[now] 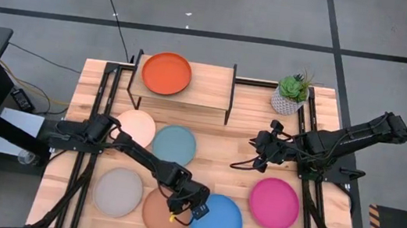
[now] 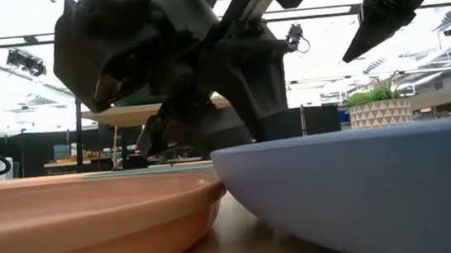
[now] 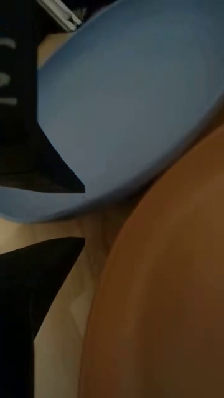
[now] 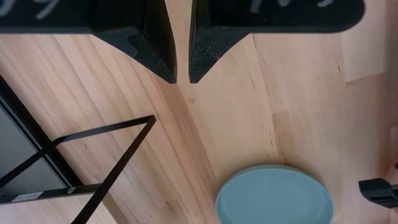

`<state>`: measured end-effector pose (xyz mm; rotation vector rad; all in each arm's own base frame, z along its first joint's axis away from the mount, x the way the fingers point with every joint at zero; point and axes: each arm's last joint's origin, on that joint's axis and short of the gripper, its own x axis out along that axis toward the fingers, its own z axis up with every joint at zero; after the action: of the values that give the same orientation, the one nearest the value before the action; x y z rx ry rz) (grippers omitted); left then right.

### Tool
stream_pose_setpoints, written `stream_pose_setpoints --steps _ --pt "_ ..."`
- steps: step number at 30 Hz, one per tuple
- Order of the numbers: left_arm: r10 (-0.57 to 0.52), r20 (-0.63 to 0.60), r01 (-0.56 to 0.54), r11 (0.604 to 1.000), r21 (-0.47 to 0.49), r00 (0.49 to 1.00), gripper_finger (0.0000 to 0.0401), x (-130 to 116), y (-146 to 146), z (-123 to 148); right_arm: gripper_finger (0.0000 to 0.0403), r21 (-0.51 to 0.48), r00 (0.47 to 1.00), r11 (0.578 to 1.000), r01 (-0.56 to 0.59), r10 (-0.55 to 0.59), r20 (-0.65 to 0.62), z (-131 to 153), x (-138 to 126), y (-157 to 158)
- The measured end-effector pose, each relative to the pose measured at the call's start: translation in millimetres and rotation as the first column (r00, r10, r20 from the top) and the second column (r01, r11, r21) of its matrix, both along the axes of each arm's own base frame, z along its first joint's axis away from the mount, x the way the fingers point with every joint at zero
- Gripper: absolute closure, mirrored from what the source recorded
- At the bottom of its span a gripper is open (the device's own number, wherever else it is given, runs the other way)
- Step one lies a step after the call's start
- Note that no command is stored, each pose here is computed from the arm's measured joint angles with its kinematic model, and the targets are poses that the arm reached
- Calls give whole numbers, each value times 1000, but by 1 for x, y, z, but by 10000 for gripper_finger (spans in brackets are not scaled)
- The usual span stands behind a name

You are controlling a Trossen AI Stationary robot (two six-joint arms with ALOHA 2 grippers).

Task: Place and stack plates onto a shelf
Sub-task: Stack the blue plate on the orange plate on the shelf

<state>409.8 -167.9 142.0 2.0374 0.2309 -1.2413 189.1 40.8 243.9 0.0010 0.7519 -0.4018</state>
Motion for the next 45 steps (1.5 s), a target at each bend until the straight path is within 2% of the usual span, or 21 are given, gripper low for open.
stream_pose_setpoints --steps 6,10,19,22,26,29,31,33,36,39,41,43,45 --pt "33 -10 -32 999 17 999 333 -1 1 -1 353 0 1000 1000 0 0 -1 0 0 0" --pt "102 1 -102 995 21 995 383 0 2 0 353 -2 1000 1000 -3 3 -2 0 0 0" --pt "290 8 -290 957 1 957 386 -9 6 25 353 -7 1000 1000 2 -3 -30 -9 -3 -1" --pt "397 -28 -397 918 -14 917 386 -17 10 37 353 -5 1000 1000 1 -1 -21 -7 -4 -1" --pt "563 -59 -566 823 -46 824 386 -29 15 55 353 -7 1000 1000 9 -9 -8 -3 -10 -3" --pt "668 -88 -674 732 -101 739 386 -40 18 74 353 -7 1000 1000 27 -27 10 1 -16 -5" --pt "734 -125 -744 653 -139 668 386 -50 22 88 353 -3 999 1000 29 -29 25 3 -17 -6" --pt "796 -144 -805 558 -200 587 386 -58 25 105 353 -2 999 1000 30 -30 29 2 -19 -6" --pt "887 -159 -885 387 -259 434 386 -77 36 131 354 -3 999 999 34 -34 22 -3 -21 -7" --pt "956 -160 -934 188 -304 245 386 -96 55 154 354 0 999 999 37 -37 26 -8 -21 -7" --pt "973 -194 -938 51 -343 124 386 -106 71 168 354 -2 999 999 38 -38 22 -9 -22 -8" --pt "972 -234 -941 -82 -329 -3 386 -119 89 177 354 1 999 999 39 -39 35 -8 -21 -7" --pt "958 -262 -927 -197 -320 -114 387 -131 106 186 354 -3 998 999 38 -38 40 -7 -21 -8"
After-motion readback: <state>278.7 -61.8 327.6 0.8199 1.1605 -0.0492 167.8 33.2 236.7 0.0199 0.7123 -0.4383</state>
